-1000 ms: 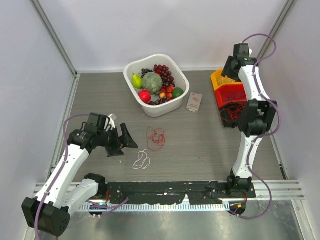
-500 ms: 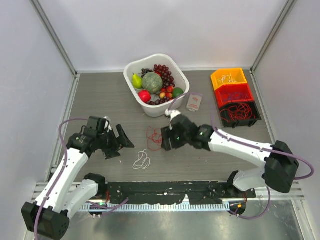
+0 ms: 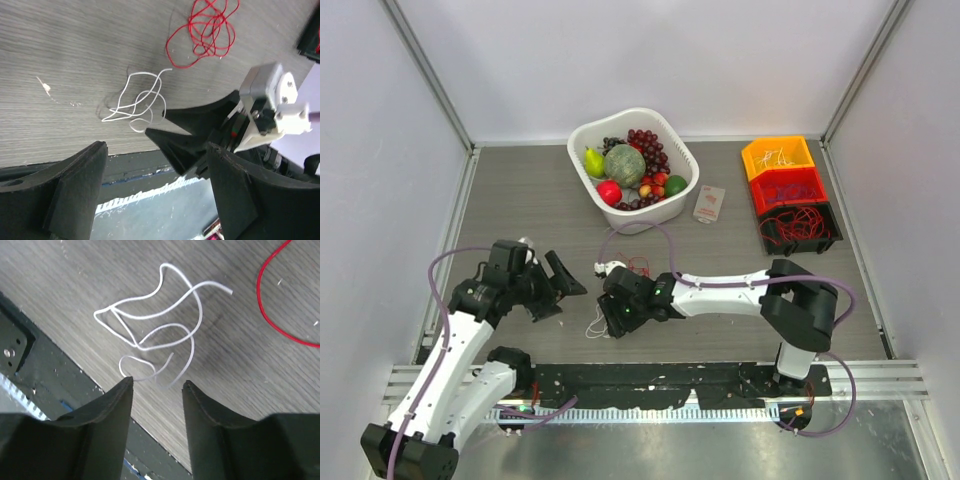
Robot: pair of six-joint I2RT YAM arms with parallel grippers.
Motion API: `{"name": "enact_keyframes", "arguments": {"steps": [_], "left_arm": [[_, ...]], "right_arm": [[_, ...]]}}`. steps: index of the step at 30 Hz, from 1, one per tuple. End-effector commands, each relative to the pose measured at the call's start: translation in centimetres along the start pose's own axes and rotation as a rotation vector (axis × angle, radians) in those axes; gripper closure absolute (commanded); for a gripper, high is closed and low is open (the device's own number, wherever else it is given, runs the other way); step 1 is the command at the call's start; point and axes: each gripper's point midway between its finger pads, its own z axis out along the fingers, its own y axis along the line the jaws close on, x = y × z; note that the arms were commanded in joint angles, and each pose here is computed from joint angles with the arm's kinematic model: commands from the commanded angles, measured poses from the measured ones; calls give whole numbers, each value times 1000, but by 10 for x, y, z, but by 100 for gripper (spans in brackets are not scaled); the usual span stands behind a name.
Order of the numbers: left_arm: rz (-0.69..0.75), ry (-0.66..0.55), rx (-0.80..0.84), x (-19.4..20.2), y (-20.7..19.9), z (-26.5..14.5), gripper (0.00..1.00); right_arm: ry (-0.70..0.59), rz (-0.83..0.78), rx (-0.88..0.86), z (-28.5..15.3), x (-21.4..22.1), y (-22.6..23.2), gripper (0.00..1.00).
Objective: Untangle the cables
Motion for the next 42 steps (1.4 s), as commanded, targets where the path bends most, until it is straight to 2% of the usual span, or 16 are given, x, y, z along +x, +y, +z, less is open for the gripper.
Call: {"name": "enact_keyframes", "arguments": {"steps": [1,4,7,9,12,17,24,30,36,42], "left_arm": [[-33,121,74,22,-3,14,19],[-11,199,41,31,4,24,24],[24,227,11,29,8,34,28],[61,228,-12,25,8,43,30],[151,262,-59,26,6,61,37],[250,305,-210,26,12,79,55],[227,173,-191,17,14,69,57],[195,276,-263,35,36,82,60],[221,239,-261,22,29,95,60],[239,268,-303,22,37,111,63]], "right_arm": [[-38,13,-31,6,-22,15,58],[-53,15,-15,7,-23,11,67],[-62,9,-4,6,-23,8,89],[-66,0,-5,4,-24,8,99],[-78,-16,-21,-3,-24,9,99],[-91,-24,-37,-6,-24,10,99],[-96,-18,-24,-9,-22,6,99],[-98,-11,-26,-10,-20,5,99],[-101,-11,-28,-12,-20,5,99],[-104,-24,-26,-13,-22,7,99]]}}
